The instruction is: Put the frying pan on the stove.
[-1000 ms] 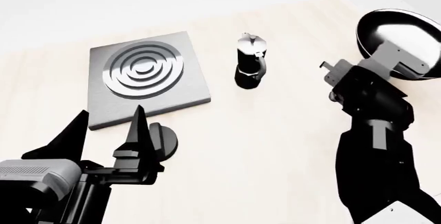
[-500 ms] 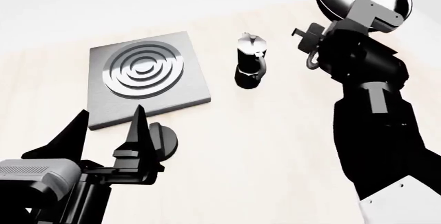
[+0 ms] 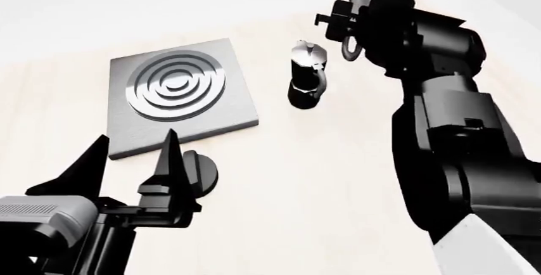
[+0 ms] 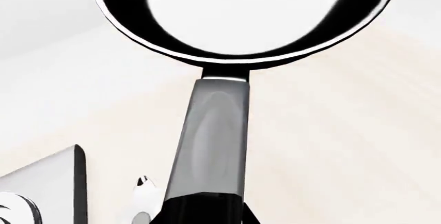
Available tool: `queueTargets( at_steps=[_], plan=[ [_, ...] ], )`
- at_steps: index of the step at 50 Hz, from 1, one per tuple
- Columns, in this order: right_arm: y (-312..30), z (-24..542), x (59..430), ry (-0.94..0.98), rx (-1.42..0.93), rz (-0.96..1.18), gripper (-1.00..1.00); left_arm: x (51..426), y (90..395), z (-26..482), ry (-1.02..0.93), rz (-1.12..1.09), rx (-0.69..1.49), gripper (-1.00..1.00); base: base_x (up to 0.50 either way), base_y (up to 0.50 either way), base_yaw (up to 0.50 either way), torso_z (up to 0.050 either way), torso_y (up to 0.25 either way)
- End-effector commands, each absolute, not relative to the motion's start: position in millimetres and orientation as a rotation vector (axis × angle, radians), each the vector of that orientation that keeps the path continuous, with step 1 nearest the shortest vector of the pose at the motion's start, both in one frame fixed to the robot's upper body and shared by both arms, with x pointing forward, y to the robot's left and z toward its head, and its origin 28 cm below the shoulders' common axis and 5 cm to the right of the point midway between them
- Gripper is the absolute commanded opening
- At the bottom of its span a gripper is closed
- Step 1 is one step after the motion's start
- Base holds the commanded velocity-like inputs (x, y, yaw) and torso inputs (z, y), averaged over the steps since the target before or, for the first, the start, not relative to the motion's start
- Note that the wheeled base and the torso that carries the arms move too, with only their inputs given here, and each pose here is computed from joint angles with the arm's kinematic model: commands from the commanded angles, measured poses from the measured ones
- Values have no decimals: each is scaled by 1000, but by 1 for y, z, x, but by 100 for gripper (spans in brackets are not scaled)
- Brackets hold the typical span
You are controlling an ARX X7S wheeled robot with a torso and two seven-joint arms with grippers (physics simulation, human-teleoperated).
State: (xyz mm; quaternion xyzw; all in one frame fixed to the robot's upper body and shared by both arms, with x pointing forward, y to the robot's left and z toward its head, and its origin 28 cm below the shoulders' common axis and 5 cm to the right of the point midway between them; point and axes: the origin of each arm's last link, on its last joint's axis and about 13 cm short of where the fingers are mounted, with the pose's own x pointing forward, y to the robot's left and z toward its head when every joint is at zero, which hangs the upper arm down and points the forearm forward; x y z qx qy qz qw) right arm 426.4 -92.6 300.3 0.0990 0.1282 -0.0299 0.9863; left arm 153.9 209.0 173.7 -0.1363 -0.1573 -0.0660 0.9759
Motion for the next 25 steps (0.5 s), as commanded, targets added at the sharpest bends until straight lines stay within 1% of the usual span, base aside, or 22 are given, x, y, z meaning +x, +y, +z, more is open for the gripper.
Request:
queueTargets(
  at_steps=[1,8,25],
  plan=[
    [-71,326,424,169,90,72,-100,154,211,176,-320,-128,-279,100,0,0,0,0,0],
    [-57,328,422,166,40,147,-100,153,213,177,-325,-121,-281,100,0,0,0,0,1],
    [-43,328,417,155,-25,250,-100,153,212,178,-323,-117,-281,100,0,0,0,1,1]
  ],
)
